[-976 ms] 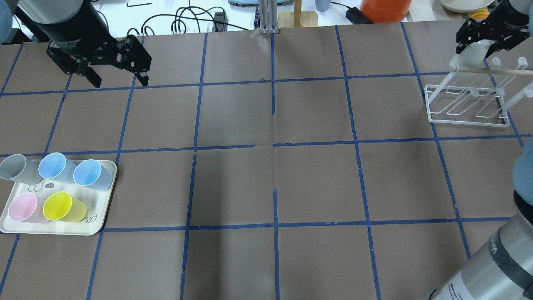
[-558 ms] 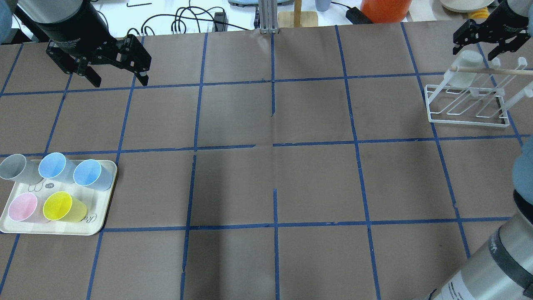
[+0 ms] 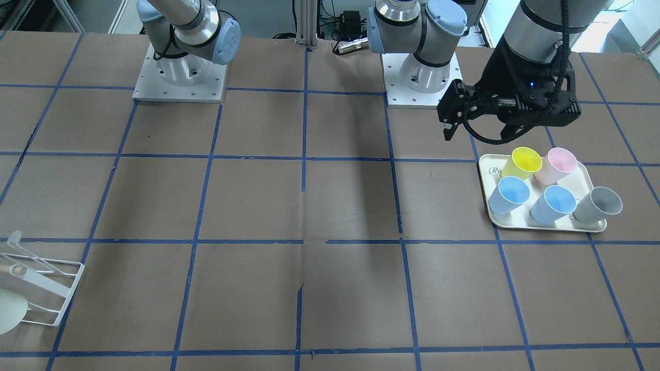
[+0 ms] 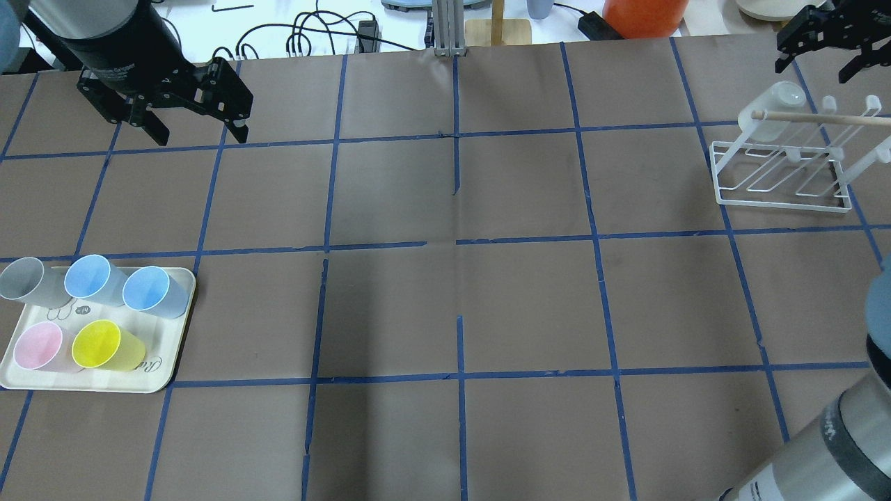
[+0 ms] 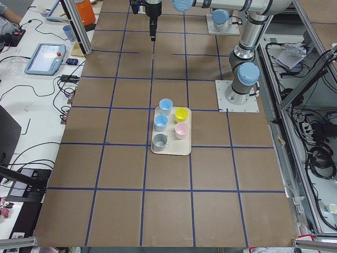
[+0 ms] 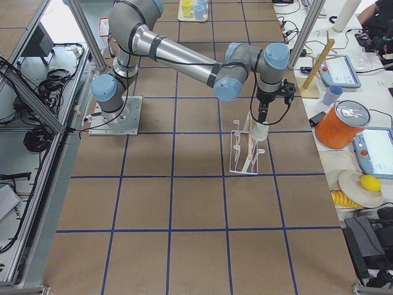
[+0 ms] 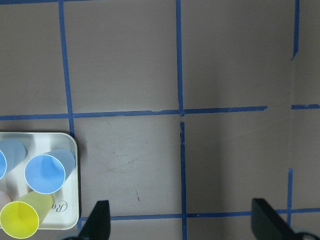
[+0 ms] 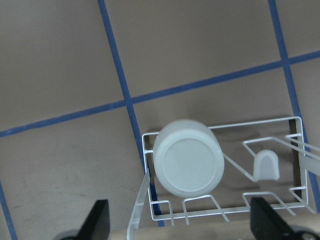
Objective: Transfer IKEA cup to right arm and place on rack
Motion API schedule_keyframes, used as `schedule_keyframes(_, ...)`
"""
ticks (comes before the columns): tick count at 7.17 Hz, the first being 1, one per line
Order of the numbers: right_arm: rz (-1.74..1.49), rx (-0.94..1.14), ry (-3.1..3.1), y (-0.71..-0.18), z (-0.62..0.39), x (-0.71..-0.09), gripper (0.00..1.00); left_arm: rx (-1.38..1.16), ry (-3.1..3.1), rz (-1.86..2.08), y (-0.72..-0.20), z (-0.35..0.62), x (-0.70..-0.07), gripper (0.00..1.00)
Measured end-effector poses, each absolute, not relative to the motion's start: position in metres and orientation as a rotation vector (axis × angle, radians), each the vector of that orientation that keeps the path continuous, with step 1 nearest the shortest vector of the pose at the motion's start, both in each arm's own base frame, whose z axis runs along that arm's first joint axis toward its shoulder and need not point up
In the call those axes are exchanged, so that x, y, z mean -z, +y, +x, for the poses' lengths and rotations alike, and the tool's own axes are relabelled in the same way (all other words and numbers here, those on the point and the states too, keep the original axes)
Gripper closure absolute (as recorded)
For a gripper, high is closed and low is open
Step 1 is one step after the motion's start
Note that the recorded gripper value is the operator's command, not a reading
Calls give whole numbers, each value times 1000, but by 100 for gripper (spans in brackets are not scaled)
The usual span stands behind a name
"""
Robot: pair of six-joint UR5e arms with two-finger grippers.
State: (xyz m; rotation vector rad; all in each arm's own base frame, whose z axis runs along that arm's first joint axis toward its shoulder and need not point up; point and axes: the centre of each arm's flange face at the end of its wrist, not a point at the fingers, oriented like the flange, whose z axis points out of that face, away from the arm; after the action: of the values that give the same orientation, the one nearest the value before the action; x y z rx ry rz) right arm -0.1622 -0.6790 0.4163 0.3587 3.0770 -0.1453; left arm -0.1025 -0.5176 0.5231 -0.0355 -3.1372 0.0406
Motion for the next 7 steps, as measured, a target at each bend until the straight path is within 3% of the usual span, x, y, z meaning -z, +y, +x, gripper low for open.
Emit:
schedule_keyframes(3, 310, 80, 3064, -643, -101, -495, 0, -42, -3136, -34, -518, -102, -523, 0)
schedule_keyframes(7, 295, -54, 3068, -577, 55, -515, 0, -47, -3133, -21, -518, -98, -525, 0)
